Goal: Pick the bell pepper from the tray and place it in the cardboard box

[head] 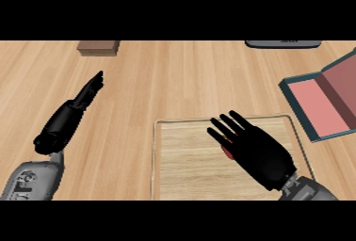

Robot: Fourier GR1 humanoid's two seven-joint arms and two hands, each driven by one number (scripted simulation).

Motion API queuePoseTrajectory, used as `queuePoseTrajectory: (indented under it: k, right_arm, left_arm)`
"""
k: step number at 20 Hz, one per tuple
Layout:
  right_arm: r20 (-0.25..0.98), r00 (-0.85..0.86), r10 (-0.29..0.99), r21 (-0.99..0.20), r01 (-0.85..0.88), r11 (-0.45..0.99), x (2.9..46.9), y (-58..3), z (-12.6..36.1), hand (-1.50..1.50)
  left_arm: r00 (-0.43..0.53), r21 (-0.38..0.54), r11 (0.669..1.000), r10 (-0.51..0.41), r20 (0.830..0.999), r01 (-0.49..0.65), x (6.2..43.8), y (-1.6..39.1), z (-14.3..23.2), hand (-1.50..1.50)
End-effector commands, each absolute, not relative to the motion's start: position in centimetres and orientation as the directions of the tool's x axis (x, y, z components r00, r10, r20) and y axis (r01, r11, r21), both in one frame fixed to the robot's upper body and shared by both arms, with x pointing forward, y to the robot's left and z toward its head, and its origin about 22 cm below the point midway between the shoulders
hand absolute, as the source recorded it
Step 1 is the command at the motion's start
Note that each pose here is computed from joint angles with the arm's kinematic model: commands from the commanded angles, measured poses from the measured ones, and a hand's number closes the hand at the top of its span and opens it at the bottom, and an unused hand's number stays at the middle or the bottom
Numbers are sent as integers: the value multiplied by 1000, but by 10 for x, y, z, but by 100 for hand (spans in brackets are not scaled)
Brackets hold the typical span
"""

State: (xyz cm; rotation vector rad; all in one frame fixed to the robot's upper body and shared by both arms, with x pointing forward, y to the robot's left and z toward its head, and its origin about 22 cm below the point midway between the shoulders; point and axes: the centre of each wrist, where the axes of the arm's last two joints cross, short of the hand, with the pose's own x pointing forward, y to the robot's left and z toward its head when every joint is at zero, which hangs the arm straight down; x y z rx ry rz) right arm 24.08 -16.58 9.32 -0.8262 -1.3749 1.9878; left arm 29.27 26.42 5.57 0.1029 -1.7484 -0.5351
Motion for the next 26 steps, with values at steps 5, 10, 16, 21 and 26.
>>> queuePoseTrajectory:
  k: [5,10,16,21,26]
  right_arm:
    - [-165,-614,772,-944,-129,-304,277,-169,58,-150]
    - [-159,-654,739,-931,-149,-332,264,-166,58,-150]
    - [-193,-743,641,-958,1,-287,273,-161,49,150]
    - [-118,-648,752,-984,-26,-177,297,-155,58,150]
    - [178,-109,978,-952,-272,143,328,-181,50,150]
  left_arm:
    - [-260,398,892,-340,904,216,298,264,58,0]
    - [-236,389,896,-339,911,215,295,260,64,0]
    - [-260,402,888,-344,902,221,280,256,68,0]
    - [-275,409,887,-347,897,215,293,271,82,0]
    - [-293,409,886,-340,894,218,292,264,74,0]
